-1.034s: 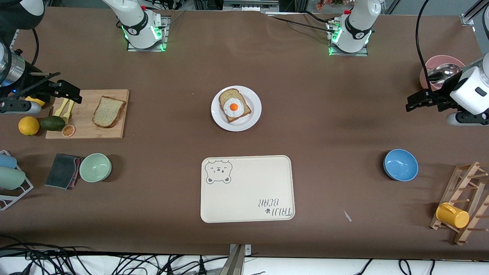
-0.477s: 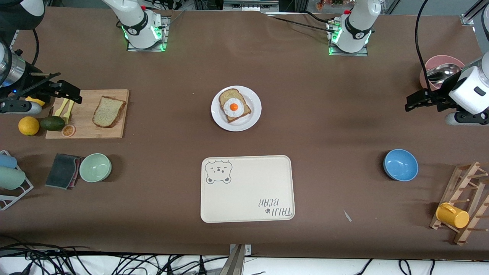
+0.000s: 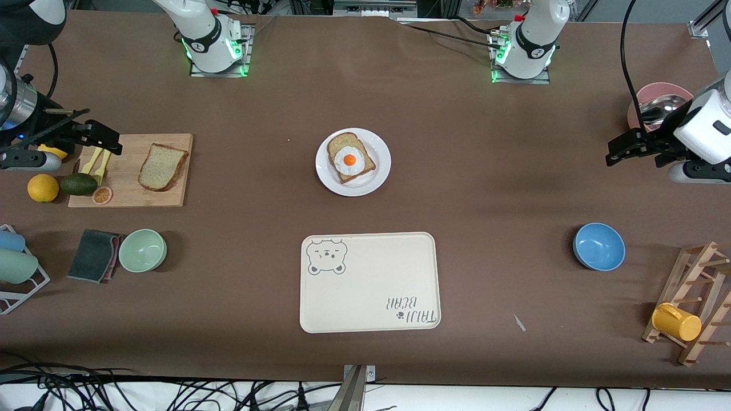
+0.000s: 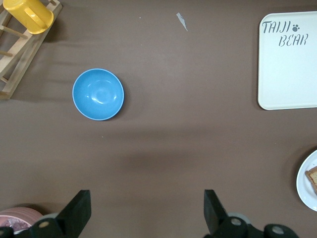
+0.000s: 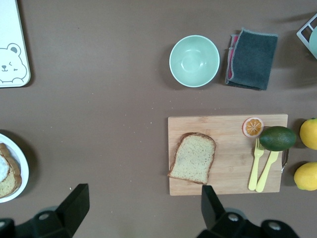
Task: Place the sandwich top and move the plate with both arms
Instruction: 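Reach the right gripper down to the bread slice on the cutting board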
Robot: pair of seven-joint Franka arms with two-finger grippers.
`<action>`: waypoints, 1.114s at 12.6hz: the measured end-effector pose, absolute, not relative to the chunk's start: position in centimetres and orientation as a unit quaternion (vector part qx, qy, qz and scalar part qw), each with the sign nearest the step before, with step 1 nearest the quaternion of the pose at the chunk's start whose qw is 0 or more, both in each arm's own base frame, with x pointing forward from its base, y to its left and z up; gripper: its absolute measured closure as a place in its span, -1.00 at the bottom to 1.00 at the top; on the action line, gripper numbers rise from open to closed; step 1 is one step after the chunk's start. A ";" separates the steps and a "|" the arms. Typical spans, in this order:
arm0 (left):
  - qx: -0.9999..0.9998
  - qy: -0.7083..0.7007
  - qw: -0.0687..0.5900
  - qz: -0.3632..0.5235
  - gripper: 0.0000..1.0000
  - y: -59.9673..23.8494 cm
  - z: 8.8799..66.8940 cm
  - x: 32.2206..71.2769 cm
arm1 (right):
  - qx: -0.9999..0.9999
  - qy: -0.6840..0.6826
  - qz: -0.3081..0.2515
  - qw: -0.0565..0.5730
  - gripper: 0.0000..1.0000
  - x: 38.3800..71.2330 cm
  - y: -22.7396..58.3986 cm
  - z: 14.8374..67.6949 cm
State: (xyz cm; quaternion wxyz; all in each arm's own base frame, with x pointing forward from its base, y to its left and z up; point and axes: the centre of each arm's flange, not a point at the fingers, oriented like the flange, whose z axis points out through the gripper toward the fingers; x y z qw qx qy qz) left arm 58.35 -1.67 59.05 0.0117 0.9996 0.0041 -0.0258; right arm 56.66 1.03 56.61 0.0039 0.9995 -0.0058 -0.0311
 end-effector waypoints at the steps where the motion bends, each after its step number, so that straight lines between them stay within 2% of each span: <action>1: 1.000 0.005 0.012 -0.026 -1.00 -1.6 59.0 58.4 | 1.000 -0.006 -0.029 0.004 -1.00 56.7 1.0 56.5; 4: 1.000 0.011 0.012 -0.026 -1.00 -1.6 59.0 58.4 | 1.000 -0.005 -0.027 0.004 -1.00 57.5 1.2 54.1; 6: 0.999 0.022 0.011 -0.027 -1.00 -2.1 59.0 58.4 | 0.999 -0.002 -0.053 0.005 -1.00 58.6 1.5 49.7; 8: 0.999 0.027 0.011 -0.027 -1.00 -2.6 59.0 58.3 | 0.998 0.005 -0.056 0.006 -1.00 59.6 2.3 45.3; 14: 0.999 0.036 0.011 -0.035 -1.00 -1.9 58.1 58.7 | 0.999 0.009 -0.047 0.006 -1.00 56.8 2.6 35.5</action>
